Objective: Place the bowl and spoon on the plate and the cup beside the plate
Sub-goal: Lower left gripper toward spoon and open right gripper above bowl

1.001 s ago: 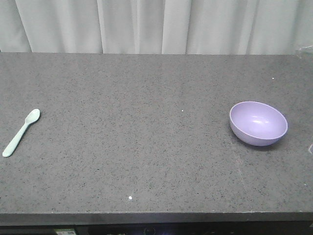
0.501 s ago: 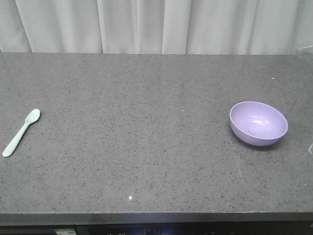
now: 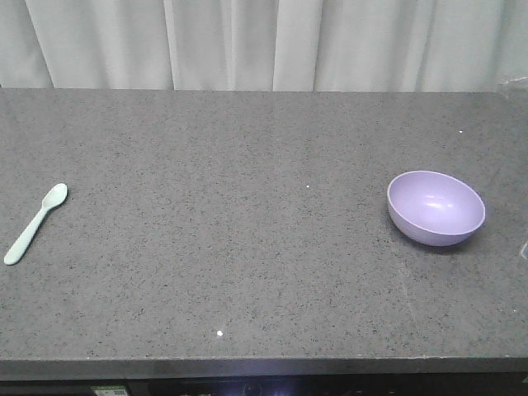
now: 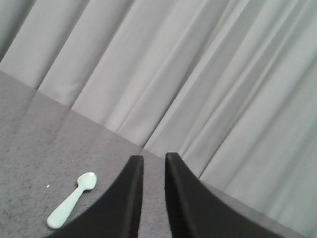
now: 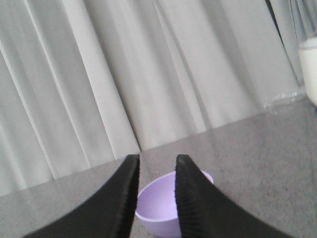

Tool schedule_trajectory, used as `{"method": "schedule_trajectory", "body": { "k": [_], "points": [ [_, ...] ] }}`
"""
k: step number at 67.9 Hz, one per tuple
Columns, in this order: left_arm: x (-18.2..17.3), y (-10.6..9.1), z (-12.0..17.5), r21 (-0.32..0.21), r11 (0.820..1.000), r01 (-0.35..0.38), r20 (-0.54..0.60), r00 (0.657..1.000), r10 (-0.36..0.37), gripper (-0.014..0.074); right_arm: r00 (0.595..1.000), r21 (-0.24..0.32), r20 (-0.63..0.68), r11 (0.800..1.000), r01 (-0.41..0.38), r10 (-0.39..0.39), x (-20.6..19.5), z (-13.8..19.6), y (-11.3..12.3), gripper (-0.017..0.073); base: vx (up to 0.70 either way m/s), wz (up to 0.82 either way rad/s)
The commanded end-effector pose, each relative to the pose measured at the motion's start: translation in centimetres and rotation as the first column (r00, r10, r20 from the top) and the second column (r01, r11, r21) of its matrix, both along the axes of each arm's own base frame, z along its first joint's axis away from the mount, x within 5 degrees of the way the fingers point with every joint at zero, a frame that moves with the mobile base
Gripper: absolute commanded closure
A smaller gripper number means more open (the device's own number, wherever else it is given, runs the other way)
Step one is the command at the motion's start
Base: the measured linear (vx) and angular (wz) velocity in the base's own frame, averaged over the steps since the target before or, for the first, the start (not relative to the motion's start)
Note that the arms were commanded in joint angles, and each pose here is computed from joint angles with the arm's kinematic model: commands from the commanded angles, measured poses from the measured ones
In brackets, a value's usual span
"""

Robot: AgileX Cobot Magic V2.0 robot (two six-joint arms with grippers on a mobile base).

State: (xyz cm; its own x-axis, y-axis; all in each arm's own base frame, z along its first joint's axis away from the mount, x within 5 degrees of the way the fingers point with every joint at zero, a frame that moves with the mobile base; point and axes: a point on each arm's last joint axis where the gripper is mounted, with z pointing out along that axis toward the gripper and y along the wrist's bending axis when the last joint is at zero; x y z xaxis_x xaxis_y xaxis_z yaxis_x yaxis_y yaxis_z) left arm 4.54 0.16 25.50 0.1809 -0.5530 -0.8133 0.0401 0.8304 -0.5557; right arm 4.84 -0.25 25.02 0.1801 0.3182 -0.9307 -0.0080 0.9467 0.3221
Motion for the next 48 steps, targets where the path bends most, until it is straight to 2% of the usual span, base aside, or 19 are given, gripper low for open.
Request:
{"method": "schedule_trajectory", "body": {
  "k": [1, 5, 10, 15, 18, 23, 26, 32, 36, 41, 48],
  "points": [
    [-0.6, -0.2, 3.2, 0.049, 0.999, 0.0, 0.05, 0.999, -0.002, 0.0331, 0.995, -0.049, 0.101, 0.999, 0.017, -0.012, -0.1, 3.3, 0.0, 0.0206, 0.0, 0.0],
    [-0.6, -0.4, 4.5, 0.114, 0.993, 0.014, 0.018, 1.0, -0.017, 0.0263, 0.994, -0.031, 0.107, 0.999, 0.013, -0.009, 0.1, 4.3, 0.0, 0.0116, 0.0, 0.0],
    [-0.1, -0.7, 6.2, 0.212, 0.976, 0.042, -0.049, 0.998, -0.033, 0.0193, 0.985, 0.004, 0.17, 1.0, 0.006, -0.006, 0.4, 5.4, -0.1, 0.0027, 0.0, 0.0],
    [0.9, -0.8, 7.7, 0.276, 0.958, 0.085, -0.129, 0.99, -0.051, 0.016, 0.976, 0.049, 0.218, 0.999, -0.002, -0.009, 0.6, 6.1, -0.2, -0.001, 0.0, 0.0],
    [1.6, -0.9, 8.8, 0.301, 0.947, 0.108, -0.163, 0.985, -0.06, 0.0159, 0.98, 0.051, 0.197, 0.999, -0.002, -0.008, 0.9, 6.4, -0.2, -0.0012, 0.0, 0.0],
    [3.4, -0.9, 10.4, 0.34, 0.928, 0.153, -0.246, 0.967, -0.069, 0.0161, 0.994, 0.0, 0.111, 1.0, 0.007, -0.007, 1.5, 7.5, -0.1, -0.001, 0.0, 0.0],
    [4.6, -0.8, 11.3, 0.37, 0.912, 0.176, -0.296, 0.953, -0.063, 0.0161, 0.998, -0.07, 0.058, 0.997, 0.021, -0.017, 1.9, 8.6, -0.1, -0.001, 0.0, 0.0],
    [7.4, -0.4, 13.0, 0.415, 0.884, 0.213, -0.388, 0.921, -0.04, 0.0161, 0.996, -0.237, -0.048, 0.97, 0.056, -0.07, 2.8, 11.1, -0.4, -0.001, 0.0, 0.0],
    [9.4, 0.0, 13.7, 0.44, 0.867, 0.232, -0.437, 0.899, -0.019, 0.0161, 0.99, -0.304, -0.089, 0.95, 0.075, -0.107, 3.4, 13.0, -0.6, -0.001, 0.0, 0.0],
    [12.0, 0.4, 14.4, 0.465, 0.85, 0.247, -0.479, 0.878, 0.007, 0.0161, 0.983, -0.355, -0.124, 0.931, 0.084, -0.136, 4.4, 14.5, -0.9, -0.001, 0.0, 0.0],
    [15.6, 1.0, 14.4, 0.476, 0.835, 0.276, -0.539, 0.842, 0.029, 0.0161, 0.983, -0.36, -0.123, 0.929, 0.083, -0.136, 5.2, 15.1, -0.9, -0.001, 0.0, 0.0]
  ]
}}
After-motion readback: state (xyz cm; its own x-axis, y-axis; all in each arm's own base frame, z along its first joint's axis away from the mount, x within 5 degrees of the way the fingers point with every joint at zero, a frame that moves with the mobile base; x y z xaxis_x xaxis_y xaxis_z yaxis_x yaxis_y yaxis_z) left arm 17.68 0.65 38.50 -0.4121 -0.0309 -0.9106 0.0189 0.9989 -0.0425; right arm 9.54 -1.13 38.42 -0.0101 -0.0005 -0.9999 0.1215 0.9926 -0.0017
